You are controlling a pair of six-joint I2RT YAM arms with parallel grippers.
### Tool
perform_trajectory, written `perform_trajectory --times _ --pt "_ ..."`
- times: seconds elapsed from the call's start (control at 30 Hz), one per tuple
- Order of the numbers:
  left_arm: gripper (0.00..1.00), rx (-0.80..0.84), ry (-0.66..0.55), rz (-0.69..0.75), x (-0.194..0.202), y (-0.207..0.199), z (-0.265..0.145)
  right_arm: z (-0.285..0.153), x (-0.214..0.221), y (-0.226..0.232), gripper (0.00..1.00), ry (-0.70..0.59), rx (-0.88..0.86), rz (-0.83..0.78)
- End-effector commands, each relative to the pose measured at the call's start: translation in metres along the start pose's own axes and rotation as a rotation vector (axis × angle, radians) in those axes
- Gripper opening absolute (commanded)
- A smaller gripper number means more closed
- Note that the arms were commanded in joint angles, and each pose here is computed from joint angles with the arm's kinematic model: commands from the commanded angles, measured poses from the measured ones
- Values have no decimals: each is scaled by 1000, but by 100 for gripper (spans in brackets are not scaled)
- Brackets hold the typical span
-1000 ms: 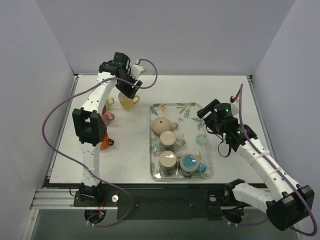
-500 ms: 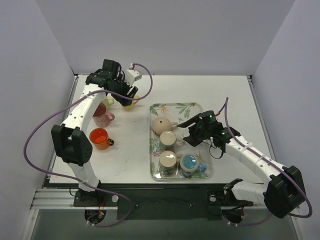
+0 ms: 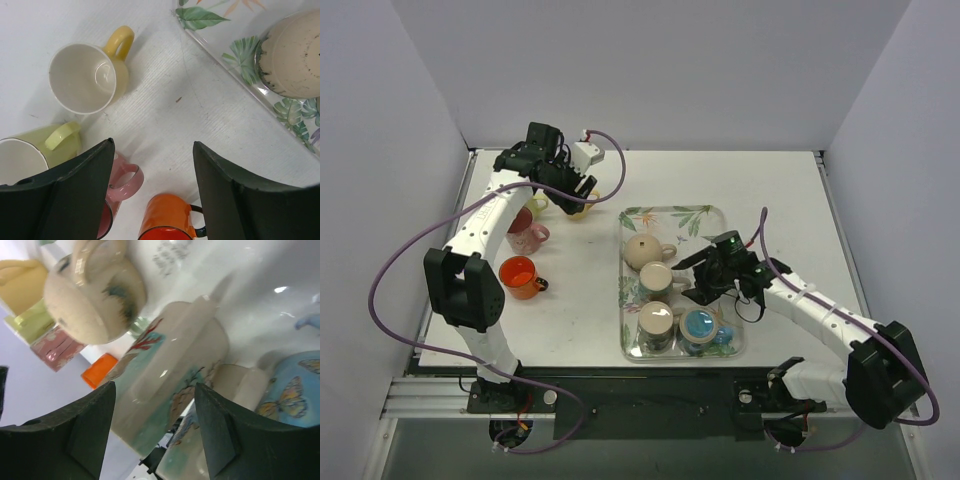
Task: Turn the mug right side up
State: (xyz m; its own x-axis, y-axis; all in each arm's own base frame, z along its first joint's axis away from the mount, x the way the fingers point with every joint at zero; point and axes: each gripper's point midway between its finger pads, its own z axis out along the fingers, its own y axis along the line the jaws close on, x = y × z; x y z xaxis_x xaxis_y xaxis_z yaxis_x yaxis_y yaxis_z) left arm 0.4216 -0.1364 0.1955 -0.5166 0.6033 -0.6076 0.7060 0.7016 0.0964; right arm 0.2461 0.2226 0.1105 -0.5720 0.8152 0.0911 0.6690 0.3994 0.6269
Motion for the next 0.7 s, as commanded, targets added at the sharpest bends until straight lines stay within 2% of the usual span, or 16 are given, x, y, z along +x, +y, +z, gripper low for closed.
perform_trajectory --times 0.0,0.13,0.27,0.3,0.37,0.47,0.57,0.67 --pt "74 -29 -97 34 -24 4 -20 12 4 -25 59 23 56 74" --pt "74 -25 -98 32 -24 3 -17 24 -10 -27 52 -13 70 83" --pt "74 -20 -98 36 -24 0 -17 41 -10 -19 49 10 75 77" --pt "74 -23 -99 39 -25 1 -18 44 -9 -18 46 20 77 80" --pt "74 -32 -99 43 -25 2 -19 54 -4 -12 32 60 53 99" --pt "74 -41 -102 50 -25 3 -22 61 -5 -13 6 68 52 99" --pt "74 -34 -104 51 -26 1 -24 55 -13 -16 0 12 71 66" --pt "74 -26 -113 58 -30 -3 -25 40 -21 -12 0 -40 60 12"
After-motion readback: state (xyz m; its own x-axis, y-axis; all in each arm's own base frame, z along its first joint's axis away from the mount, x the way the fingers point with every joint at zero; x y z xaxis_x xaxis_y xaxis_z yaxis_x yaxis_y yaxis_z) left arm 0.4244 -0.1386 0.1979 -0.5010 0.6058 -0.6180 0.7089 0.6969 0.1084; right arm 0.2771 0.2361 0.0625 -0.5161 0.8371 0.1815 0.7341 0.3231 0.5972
